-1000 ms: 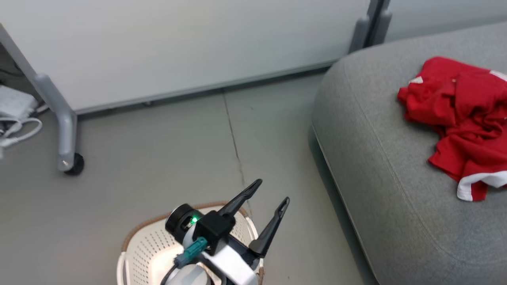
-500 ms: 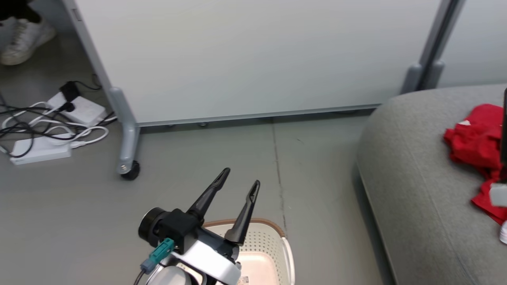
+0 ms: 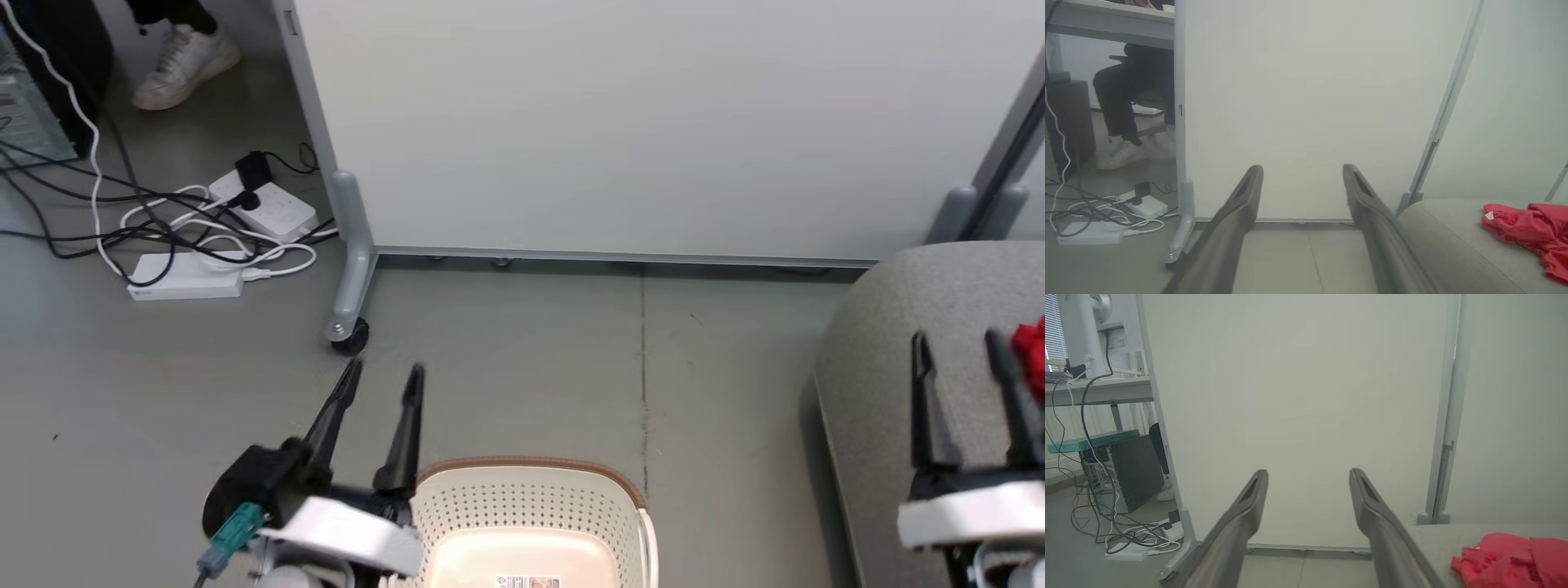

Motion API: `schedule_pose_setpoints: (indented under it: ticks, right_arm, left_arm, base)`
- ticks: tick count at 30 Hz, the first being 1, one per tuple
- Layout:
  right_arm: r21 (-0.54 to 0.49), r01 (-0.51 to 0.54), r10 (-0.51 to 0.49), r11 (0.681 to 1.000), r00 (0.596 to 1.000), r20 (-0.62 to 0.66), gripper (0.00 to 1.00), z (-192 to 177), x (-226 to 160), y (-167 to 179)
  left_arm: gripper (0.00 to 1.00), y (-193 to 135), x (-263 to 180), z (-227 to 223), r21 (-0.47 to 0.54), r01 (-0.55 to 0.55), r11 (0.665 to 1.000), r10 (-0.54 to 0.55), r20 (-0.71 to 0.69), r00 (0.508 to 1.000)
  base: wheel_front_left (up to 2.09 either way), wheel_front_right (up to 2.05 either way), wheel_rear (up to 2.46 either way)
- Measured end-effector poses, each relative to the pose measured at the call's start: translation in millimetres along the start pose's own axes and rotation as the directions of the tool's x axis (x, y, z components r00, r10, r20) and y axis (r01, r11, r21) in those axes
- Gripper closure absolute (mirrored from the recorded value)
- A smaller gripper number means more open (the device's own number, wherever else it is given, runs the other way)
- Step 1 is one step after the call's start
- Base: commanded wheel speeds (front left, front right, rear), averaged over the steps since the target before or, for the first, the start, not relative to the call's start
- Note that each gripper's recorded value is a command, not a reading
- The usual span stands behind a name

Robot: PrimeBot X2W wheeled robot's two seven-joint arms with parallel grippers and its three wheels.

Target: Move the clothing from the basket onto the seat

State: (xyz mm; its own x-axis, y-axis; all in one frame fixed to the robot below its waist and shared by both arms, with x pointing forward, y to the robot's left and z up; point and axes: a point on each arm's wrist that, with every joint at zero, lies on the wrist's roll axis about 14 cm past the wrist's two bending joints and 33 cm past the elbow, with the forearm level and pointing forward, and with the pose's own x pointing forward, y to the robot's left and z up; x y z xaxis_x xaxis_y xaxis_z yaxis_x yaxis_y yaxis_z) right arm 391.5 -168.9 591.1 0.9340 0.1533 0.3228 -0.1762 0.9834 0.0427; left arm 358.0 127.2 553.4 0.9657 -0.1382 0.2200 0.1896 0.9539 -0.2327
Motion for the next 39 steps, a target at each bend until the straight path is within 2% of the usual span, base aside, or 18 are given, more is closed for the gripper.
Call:
schedule_pose_setpoints:
  ticks: [3, 12, 27, 39]
  right_arm:
    - [0.044, 0.005, -0.001, 0.999, 0.997, -0.081, 0.0, -27.0, -10.3, 7.3]
    - [0.108, -0.005, 0.028, 0.994, 0.976, -0.215, 0.0, -70.4, -29.9, 29.3]
    - [0.11, -0.005, 0.034, 0.994, 0.966, -0.257, 0.0, -82.9, -37.1, 34.2]
    - [0.109, 0.013, 0.016, 0.994, 0.966, -0.258, 0.0, -83.3, -37.5, 29.4]
  left_arm:
    - [0.0, 23.1, -12.6, -12.7, -0.045, -0.096, 0.994, 0.095, -0.041, 0.995]
    - [0.0, 47.0, -31.8, -39.5, 0.023, -0.18, 0.983, 0.181, -0.13, 0.975]
    - [0.0, 41.3, -31.3, -48.3, -0.002, -0.159, 0.987, 0.157, -0.157, 0.975]
    - [0.0, 34.8, -31.2, -55.3, 0.019, -0.143, 0.99, 0.144, -0.179, 0.973]
  base:
    - [0.0, 0.0, 0.0]
    - [0.0, 0.0, 0.0]
    - [0.0, 0.0, 0.0]
    - [0.0, 0.0, 0.0]
